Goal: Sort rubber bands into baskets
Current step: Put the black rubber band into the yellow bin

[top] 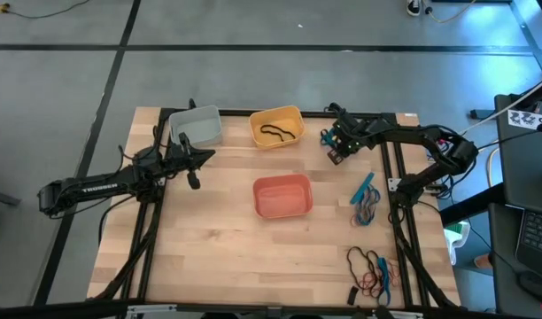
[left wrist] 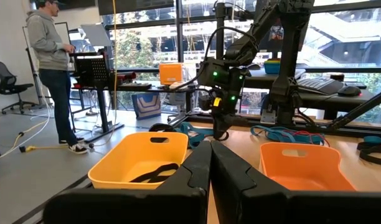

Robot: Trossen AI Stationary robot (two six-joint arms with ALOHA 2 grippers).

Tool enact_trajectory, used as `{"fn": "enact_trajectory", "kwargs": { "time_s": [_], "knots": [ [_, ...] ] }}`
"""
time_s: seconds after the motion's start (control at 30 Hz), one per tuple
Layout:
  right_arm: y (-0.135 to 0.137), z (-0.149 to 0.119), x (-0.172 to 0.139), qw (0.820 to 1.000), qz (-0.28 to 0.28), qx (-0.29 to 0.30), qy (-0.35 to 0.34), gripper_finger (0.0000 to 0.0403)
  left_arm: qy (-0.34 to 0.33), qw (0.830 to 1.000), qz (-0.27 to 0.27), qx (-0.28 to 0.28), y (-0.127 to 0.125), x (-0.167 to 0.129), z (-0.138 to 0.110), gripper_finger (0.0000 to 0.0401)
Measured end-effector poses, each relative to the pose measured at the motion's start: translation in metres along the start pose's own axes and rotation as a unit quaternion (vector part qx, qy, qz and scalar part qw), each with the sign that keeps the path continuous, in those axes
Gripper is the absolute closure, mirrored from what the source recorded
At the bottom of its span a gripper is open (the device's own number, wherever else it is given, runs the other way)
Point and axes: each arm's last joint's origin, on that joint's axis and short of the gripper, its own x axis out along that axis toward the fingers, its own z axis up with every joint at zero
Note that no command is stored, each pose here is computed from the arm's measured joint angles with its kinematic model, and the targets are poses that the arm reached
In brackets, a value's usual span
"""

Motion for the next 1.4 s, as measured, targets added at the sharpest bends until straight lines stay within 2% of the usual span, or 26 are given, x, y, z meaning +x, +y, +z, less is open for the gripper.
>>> {"fn": "enact_trajectory", "kwargs": {
  "time_s": [0.07,0.27,0.47,0.8,1.1,1.4],
  "knots": [
    [0.0,0.001,0.0,1.0,-0.007,-0.003,-0.006,0.0395,0.0,1.0,0.0,0.0,0.0,0.0,0.0,0.0396],
    [-0.001,0.008,-0.009,1.0,-0.019,-0.004,-0.011,0.0378,0.0,1.0,0.0,-0.001,0.0,0.0,0.0,0.0396],
    [-0.001,0.021,-0.037,0.999,-0.016,-0.014,-0.042,0.0398,0.0,1.0,0.0,-0.002,0.0,0.0,0.0,0.0396],
    [-0.002,0.038,-0.081,0.992,-0.005,-0.008,-0.128,0.0395,0.0,1.0,0.0,-0.002,0.0,0.0,0.0,0.0396],
    [0.002,0.053,-0.092,0.981,0.041,-0.01,-0.187,0.0392,0.0,1.0,0.0,-0.002,0.0,0.0,0.0,0.0396],
    [0.006,0.067,-0.1,0.96,0.09,-0.016,-0.266,0.0392,0.0,1.0,0.0,-0.002,0.0,0.0,0.0,0.0396]
  ]
}}
